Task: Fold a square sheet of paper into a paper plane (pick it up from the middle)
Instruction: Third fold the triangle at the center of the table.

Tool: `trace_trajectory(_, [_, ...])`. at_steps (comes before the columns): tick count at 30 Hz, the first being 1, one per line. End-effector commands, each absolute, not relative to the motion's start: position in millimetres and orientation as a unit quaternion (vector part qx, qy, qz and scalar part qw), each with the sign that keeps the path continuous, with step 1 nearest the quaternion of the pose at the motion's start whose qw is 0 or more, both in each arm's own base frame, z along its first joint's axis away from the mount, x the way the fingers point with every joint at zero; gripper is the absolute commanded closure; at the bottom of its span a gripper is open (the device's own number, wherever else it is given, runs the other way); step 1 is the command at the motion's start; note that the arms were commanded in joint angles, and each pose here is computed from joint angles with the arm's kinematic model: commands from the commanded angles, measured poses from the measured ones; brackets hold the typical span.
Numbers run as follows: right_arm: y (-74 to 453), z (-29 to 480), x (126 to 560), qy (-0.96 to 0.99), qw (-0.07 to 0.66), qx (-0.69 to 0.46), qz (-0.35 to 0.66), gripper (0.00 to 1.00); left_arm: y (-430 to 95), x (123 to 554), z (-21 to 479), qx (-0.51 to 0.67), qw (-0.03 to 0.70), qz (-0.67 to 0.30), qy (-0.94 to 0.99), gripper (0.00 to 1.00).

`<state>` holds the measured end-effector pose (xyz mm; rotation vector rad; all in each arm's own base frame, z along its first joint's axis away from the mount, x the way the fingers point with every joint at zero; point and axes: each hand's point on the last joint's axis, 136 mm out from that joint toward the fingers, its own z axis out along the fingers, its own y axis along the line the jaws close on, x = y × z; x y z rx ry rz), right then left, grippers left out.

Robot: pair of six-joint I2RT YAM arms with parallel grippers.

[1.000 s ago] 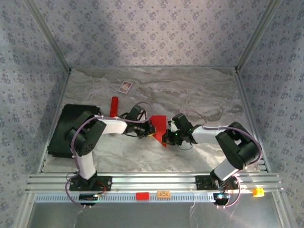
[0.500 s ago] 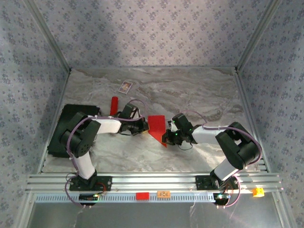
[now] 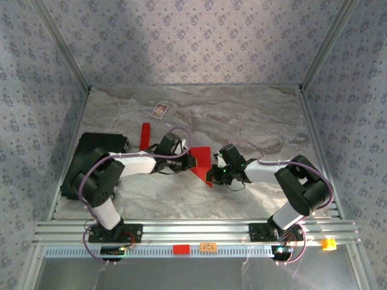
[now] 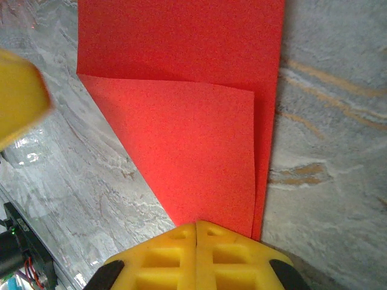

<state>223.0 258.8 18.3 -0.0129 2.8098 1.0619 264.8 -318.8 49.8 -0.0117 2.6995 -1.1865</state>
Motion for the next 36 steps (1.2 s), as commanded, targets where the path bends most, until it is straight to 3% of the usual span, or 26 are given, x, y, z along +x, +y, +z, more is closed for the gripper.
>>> trace_trajectory(1, [233,-6,203,0.954,0.032,0.013,0.296,1.00,-323,266,40,-0.005,0.087,-0.397,0.914,0.96])
trace_trajectory(8, [245,20,215,0.943,0.062,-0.005,0.327,1.00,-298,264,7,-0.043,0.055,-0.314,0.947,1.00])
trace_trajectory(16, [280,58,225,0.915,0.080,-0.073,0.388,0.97,-296,259,2,-0.035,0.046,-0.315,0.947,1.00])
trace_trajectory(26, [274,15,213,0.940,0.013,-0.066,0.334,0.94,-296,258,-2,-0.033,0.042,-0.311,0.949,1.00])
trace_trajectory(36, [240,13,183,0.942,0.027,-0.055,0.331,0.92,-294,256,-10,-0.036,0.030,-0.307,0.950,1.00])
